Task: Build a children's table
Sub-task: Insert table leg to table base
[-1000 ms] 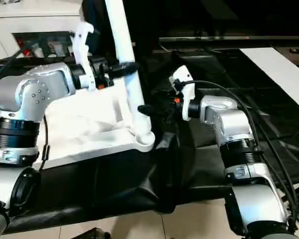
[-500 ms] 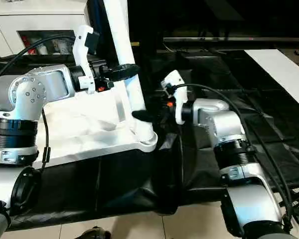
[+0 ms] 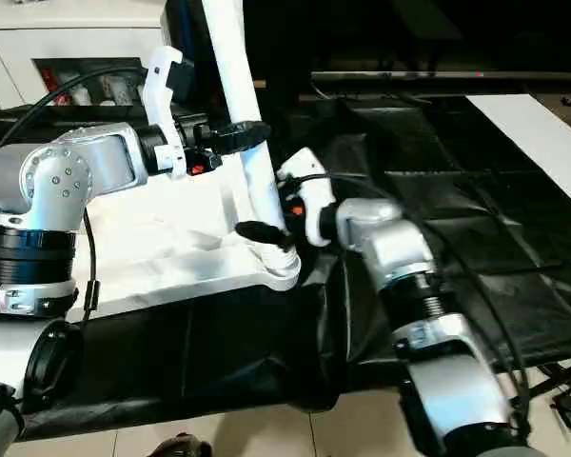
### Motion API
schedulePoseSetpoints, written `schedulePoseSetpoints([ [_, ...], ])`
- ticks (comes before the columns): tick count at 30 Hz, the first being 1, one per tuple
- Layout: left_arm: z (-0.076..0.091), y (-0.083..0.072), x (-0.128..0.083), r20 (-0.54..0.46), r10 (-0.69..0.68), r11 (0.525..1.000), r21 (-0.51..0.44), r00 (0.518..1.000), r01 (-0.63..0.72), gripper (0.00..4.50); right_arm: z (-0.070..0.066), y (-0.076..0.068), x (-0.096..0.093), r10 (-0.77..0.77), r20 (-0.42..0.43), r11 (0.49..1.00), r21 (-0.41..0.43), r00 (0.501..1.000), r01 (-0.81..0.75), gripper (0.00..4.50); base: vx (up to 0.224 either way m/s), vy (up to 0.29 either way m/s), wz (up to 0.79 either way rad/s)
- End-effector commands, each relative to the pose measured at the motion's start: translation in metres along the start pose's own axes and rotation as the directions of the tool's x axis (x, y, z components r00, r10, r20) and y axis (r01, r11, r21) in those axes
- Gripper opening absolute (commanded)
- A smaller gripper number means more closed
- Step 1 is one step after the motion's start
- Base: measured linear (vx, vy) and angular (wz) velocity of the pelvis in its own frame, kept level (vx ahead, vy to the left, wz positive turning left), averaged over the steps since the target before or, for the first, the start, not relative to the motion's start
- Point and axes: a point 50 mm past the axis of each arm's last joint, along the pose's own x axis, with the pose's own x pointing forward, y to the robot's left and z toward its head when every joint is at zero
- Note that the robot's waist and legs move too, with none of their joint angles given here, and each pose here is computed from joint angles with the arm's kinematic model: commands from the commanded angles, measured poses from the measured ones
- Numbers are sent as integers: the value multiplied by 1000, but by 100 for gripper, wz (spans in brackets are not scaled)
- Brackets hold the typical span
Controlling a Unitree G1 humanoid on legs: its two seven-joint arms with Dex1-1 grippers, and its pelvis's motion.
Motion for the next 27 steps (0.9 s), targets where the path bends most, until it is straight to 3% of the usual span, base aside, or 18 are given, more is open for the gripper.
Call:
schedulePoseSetpoints([
  [1, 9, -5, 0, 22, 4, 999, 45, 1000, -5, 182, 3, -1, 0, -8, 2, 1000, -14, 1000, 8, 386, 0, 0, 0],
  [18, 9, -4, -2, 32, -16, 999, 45, 999, 14, 182, 3, 5, -2, 54, 60, 998, -21, 997, -53, 235, 0, 0, 0],
  [20, 9, -7, -3, 42, -46, 999, 31, 998, 44, 238, 4, 5, -3, 55, 67, 998, -22, 996, -53, 225, 0, 0, 0],
  [23, 10, -11, -3, 68, -87, 995, 45, 994, 84, 262, 5, 5, -5, 71, 91, 997, -24, 993, -69, 202, 0, 0, 0],
  [27, 10, -18, -9, 129, -242, 969, 88, 962, 231, 297, 6, 13, -13, 192, 130, 981, -47, 973, -187, 195, 0, 0, 0],
])
